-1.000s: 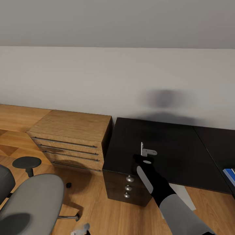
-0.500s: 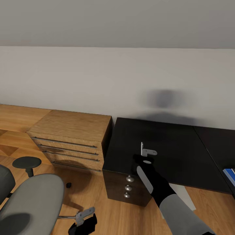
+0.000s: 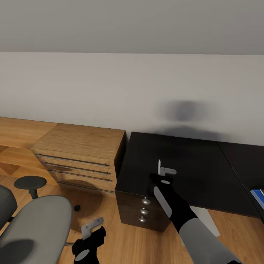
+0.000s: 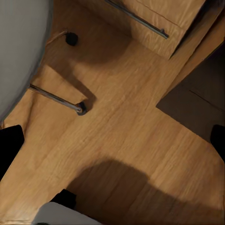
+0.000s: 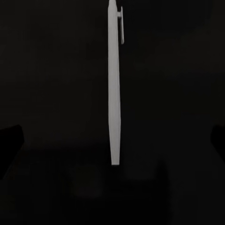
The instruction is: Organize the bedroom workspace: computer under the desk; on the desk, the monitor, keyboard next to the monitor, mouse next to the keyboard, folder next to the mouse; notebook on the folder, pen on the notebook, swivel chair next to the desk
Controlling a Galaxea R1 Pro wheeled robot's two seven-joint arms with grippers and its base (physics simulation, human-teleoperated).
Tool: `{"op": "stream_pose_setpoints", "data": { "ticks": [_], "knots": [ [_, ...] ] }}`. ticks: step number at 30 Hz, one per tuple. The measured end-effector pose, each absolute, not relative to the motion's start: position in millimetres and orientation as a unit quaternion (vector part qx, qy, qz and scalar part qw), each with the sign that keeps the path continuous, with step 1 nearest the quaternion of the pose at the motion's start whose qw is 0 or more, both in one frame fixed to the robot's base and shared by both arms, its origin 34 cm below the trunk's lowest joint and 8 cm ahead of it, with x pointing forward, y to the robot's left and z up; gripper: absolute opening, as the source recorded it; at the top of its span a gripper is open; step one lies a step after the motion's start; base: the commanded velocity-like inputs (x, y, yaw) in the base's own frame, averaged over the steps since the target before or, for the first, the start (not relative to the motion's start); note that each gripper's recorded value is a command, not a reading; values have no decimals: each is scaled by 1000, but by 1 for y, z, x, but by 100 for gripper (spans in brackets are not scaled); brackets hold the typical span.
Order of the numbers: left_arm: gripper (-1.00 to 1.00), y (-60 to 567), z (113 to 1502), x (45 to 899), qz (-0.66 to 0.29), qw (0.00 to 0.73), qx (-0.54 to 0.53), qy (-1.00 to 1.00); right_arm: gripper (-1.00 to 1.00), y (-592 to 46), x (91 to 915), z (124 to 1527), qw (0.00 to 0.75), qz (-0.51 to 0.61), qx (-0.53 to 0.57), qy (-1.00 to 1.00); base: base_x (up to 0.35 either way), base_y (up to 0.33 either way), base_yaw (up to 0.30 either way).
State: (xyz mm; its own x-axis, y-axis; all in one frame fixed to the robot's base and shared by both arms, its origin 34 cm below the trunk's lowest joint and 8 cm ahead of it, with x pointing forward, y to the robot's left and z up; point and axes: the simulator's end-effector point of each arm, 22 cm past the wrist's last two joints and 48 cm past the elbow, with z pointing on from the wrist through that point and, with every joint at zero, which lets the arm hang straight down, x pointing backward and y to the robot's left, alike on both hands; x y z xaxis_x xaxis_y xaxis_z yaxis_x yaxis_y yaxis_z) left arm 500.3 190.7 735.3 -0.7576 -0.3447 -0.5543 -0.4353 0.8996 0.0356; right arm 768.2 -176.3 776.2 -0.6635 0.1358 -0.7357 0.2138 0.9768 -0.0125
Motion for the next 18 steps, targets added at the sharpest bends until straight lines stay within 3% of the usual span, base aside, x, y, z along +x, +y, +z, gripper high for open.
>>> {"op": "stream_pose_setpoints", "data": {
  "ticks": [2,18],
  "knots": [
    [100,204,727,496,72,243,-236,938,100,-176,768,775,398,-48,96,911,0,0,0],
    [100,223,724,494,88,241,-235,937,100,-176,767,775,398,-48,95,911,2,0,0]
  ]
}}
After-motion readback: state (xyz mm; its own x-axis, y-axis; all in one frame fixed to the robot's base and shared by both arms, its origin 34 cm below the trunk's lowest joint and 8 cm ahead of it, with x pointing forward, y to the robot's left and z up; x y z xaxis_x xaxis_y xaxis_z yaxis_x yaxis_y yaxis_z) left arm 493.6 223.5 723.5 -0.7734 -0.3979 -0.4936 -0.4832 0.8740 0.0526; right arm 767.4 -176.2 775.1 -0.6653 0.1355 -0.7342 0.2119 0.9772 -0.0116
